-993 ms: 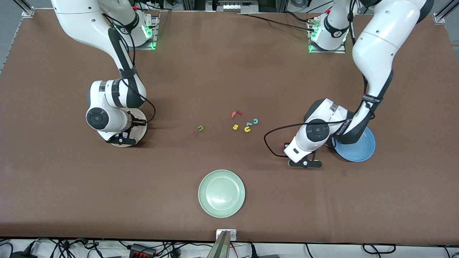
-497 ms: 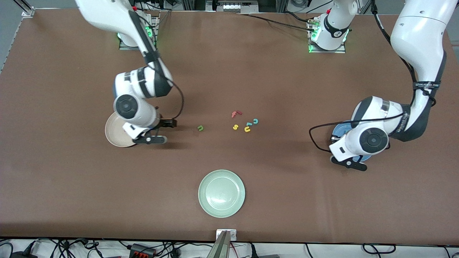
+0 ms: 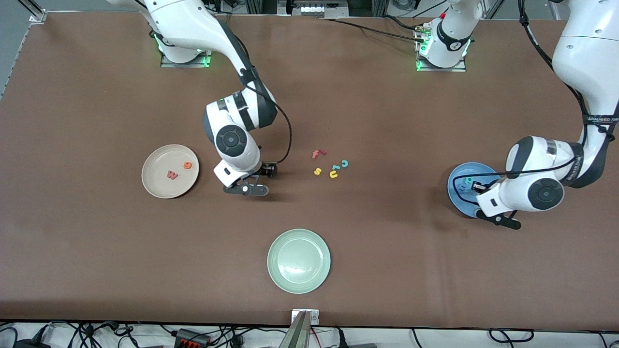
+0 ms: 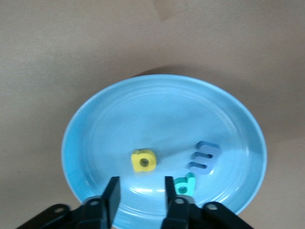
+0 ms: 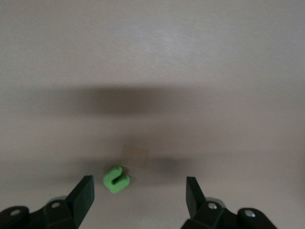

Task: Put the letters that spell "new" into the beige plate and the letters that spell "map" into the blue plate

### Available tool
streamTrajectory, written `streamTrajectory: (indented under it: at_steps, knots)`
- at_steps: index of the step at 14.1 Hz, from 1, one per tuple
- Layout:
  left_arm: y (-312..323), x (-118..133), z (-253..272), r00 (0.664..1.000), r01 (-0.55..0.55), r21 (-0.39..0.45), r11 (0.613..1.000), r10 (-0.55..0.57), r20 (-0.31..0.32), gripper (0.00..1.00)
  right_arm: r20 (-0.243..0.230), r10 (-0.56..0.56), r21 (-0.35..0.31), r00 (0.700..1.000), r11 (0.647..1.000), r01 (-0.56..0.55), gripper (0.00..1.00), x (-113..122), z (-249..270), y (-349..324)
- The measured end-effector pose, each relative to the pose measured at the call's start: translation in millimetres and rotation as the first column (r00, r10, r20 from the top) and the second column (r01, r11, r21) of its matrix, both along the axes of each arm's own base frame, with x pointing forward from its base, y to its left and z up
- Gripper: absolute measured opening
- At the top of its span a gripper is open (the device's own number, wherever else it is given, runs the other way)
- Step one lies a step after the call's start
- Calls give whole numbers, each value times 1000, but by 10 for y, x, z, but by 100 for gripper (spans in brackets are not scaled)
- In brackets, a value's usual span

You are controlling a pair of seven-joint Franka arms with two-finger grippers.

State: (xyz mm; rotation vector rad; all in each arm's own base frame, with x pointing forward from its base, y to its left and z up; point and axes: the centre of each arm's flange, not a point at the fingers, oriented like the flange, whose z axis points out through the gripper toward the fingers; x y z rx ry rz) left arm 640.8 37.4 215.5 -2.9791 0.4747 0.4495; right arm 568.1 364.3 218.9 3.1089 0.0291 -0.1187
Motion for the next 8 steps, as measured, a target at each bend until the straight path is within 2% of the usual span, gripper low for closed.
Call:
streamTrajectory:
  at_steps: [2, 5, 7, 8]
  knots:
    - [-151, 49, 107, 999, 24, -15, 1000, -23, 21, 70, -9, 169, 6, 986, 986, -169, 87, -76, -87, 122]
    - [-556, 171, 638, 996, 73, -26, 997, -71, 60, 99, -19, 370, 18, 929, 929, -370, 87, -198, -138, 285]
    - [-709, 222, 1146, 994, 85, -9, 996, -85, 67, 100, -30, 464, 22, 886, 886, -463, 87, -272, -217, 361]
    - [-753, 236, 1415, 994, 82, -2, 997, -82, 72, 100, -34, 486, 21, 873, 874, -486, 87, -315, -266, 408]
